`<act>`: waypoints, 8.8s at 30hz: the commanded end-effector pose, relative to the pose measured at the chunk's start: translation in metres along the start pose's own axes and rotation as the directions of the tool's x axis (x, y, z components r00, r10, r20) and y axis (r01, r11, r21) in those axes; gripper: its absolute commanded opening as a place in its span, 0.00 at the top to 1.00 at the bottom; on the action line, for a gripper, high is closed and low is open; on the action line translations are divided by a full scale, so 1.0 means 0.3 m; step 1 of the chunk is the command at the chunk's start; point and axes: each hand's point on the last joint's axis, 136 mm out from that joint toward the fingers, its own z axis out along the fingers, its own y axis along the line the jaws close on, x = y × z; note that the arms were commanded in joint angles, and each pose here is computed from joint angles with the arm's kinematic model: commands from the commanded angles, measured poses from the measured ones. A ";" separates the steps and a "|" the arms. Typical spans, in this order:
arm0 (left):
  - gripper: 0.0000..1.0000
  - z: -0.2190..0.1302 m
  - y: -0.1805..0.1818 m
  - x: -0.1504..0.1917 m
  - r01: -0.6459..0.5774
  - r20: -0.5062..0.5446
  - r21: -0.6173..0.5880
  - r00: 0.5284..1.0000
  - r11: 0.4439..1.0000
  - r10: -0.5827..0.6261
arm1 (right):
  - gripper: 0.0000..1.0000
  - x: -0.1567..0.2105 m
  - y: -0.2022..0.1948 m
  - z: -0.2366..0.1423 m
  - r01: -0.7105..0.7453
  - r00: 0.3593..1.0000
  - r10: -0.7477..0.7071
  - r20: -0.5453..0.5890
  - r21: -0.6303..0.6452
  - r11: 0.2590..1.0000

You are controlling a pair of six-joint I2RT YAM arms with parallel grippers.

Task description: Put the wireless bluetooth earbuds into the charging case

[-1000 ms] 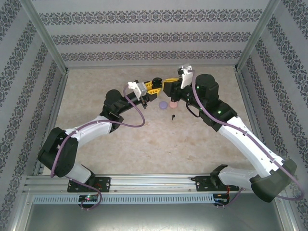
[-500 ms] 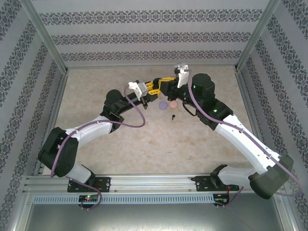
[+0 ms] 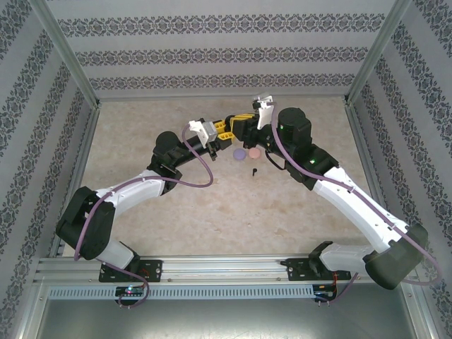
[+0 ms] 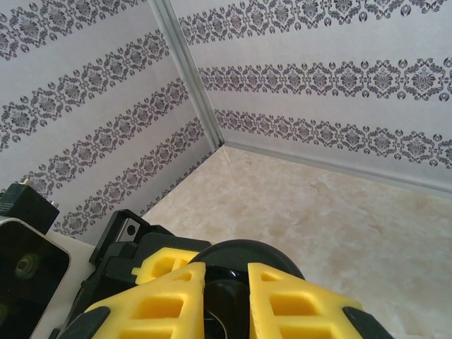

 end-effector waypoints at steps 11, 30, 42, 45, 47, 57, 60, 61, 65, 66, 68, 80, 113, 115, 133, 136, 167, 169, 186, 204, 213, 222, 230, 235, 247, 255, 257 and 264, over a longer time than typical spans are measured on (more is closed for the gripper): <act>1.00 -0.006 -0.054 -0.120 -0.175 0.025 0.063 0.985 0.983 0.173 | 0.84 -0.150 0.100 -0.195 0.014 0.973 0.006 0.232 -0.086 0.996; 1.00 -0.008 -0.083 -0.172 -0.179 0.058 0.084 0.983 0.980 0.175 | 0.86 -0.100 0.110 -0.108 -0.004 0.971 0.036 0.236 -0.133 0.991; 1.00 -0.009 -0.079 -0.202 -0.163 0.077 0.076 0.984 0.984 0.158 | 0.88 -0.052 0.087 -0.080 -0.032 0.978 0.055 0.201 -0.120 0.992; 1.00 -0.008 -0.077 -0.208 -0.158 0.082 0.074 0.985 0.985 0.152 | 0.88 -0.035 0.077 -0.067 -0.035 0.981 0.055 0.188 -0.112 0.993; 1.00 -0.008 -0.077 -0.208 -0.156 0.082 0.076 0.985 0.985 0.150 | 0.89 -0.021 0.066 -0.057 -0.040 0.982 0.058 0.180 -0.101 0.994; 1.00 -0.007 -0.076 -0.215 -0.147 0.083 0.074 0.987 0.986 0.141 | 0.89 0.001 0.051 -0.047 -0.030 0.986 0.043 0.161 -0.080 0.996; 1.00 -0.002 -0.066 -0.217 -0.131 0.081 0.064 0.989 0.989 0.125 | 0.90 0.008 0.060 -0.052 -0.018 0.988 0.032 0.154 -0.094 0.995; 1.00 0.000 -0.064 -0.217 -0.123 0.079 0.062 0.990 0.990 0.118 | 0.90 0.013 0.063 -0.052 -0.014 0.989 0.028 0.148 -0.098 0.995; 1.00 0.001 -0.060 -0.221 -0.115 0.085 0.058 0.990 0.992 0.110 | 0.90 0.024 0.062 -0.058 -0.010 0.990 0.024 0.141 -0.097 0.995; 1.00 0.002 -0.061 -0.223 -0.115 0.086 0.059 0.990 0.992 0.109 | 0.90 0.030 0.062 -0.058 -0.011 0.990 0.024 0.137 -0.098 0.995; 1.00 0.004 -0.058 -0.223 -0.111 0.084 0.056 0.991 0.992 0.106 | 0.90 0.036 0.060 -0.061 -0.009 0.991 0.022 0.135 -0.097 0.995; 1.00 0.011 -0.047 -0.218 -0.101 0.074 0.047 0.992 0.994 0.097 | 0.91 0.072 0.084 -0.059 0.015 0.996 -0.003 0.090 -0.130 0.991; 1.00 0.017 -0.076 -0.169 -0.049 0.039 0.102 0.998 0.994 0.045 | 0.93 -0.149 0.104 -0.177 0.005 0.973 0.022 0.231 -0.116 0.993; 1.00 0.017 -0.075 -0.170 -0.049 0.038 0.101 0.998 0.994 0.046 | 0.93 -0.136 0.103 -0.180 -0.004 0.975 0.030 0.221 -0.117 0.993; 1.00 0.009 -0.092 -0.197 -0.054 0.056 0.127 0.997 0.990 0.047 | 0.93 -0.035 0.069 -0.074 -0.050 0.988 0.067 0.140 -0.123 0.991; 1.00 0.005 -0.098 -0.205 -0.060 0.063 0.133 0.997 0.989 0.052 | 0.94 -0.022 0.055 -0.066 -0.048 0.989 0.062 0.134 -0.107 0.993; 1.00 0.003 -0.098 -0.228 -0.062 0.072 0.131 0.996 0.990 0.053 | 0.95 0.134 0.071 -0.008 0.048 0.997 -0.057 -0.051 -0.155 0.987; 1.00 0.004 -0.097 -0.221 -0.060 0.068 0.130 0.996 0.990 0.052 | 0.93 0.127 0.073 -0.003 0.042 0.998 -0.050 -0.049 -0.150 0.988; 1.00 0.011 -0.084 -0.151 -0.015 0.037 0.106 0.999 0.994 0.011 | 0.32 -0.158 -0.010 -0.179 -0.158 0.974 0.155 0.166 0.004 0.987; 1.00 -0.047 -0.054 -0.149 -0.080 0.029 -0.005 0.996 0.997 0.081 | 0.38 0.488 -0.529 -0.166 -0.415 0.790 0.593 -0.152 0.580 0.701; 1.00 -0.098 -0.042 -0.127 -0.101 0.013 -0.068 0.995 0.993 0.102 | 0.47 0.883 -0.651 -0.032 -0.240 0.632 0.716 -0.295 0.805 0.543; 1.00 -0.138 -0.036 -0.115 -0.110 0.009 -0.092 0.994 0.990 0.111 | 0.53 0.975 -0.700 0.043 -0.175 0.616 0.736 -0.282 0.862 0.477; 1.00 -0.153 -0.029 -0.107 -0.116 0.014 -0.100 0.993 0.988 0.118 | 0.59 1.000 -0.725 0.098 -0.145 0.606 0.740 -0.292 0.874 0.463; 1.00 -0.162 -0.022 -0.105 -0.116 0.016 -0.105 0.993 0.988 0.118 | 0.62 1.016 -0.730 0.110 -0.128 0.602 0.741 -0.297 0.880 0.457; 1.00 -0.167 -0.016 -0.107 -0.113 0.021 -0.108 0.993 0.988 0.116 | 0.67 1.034 -0.716 0.121 -0.117 0.595 0.740 -0.314 0.877 0.466; 1.00 -0.168 -0.019 -0.110 -0.113 0.021 -0.105 0.993 0.988 0.116 | 0.68 1.055 -0.729 0.123 -0.098 0.593 0.739 -0.319 0.883 0.460; 1.00 -0.167 -0.019 -0.107 -0.111 0.018 -0.104 0.993 0.988 0.114 | 0.68 1.058 -0.737 0.121 -0.091 0.594 0.739 -0.317 0.886 0.454; 1.00 -0.164 -0.019 -0.112 -0.110 0.020 -0.099 0.993 0.989 0.113 | 0.70 1.059 -0.759 0.113 -0.069 0.603 0.730 -0.323 0.890 0.451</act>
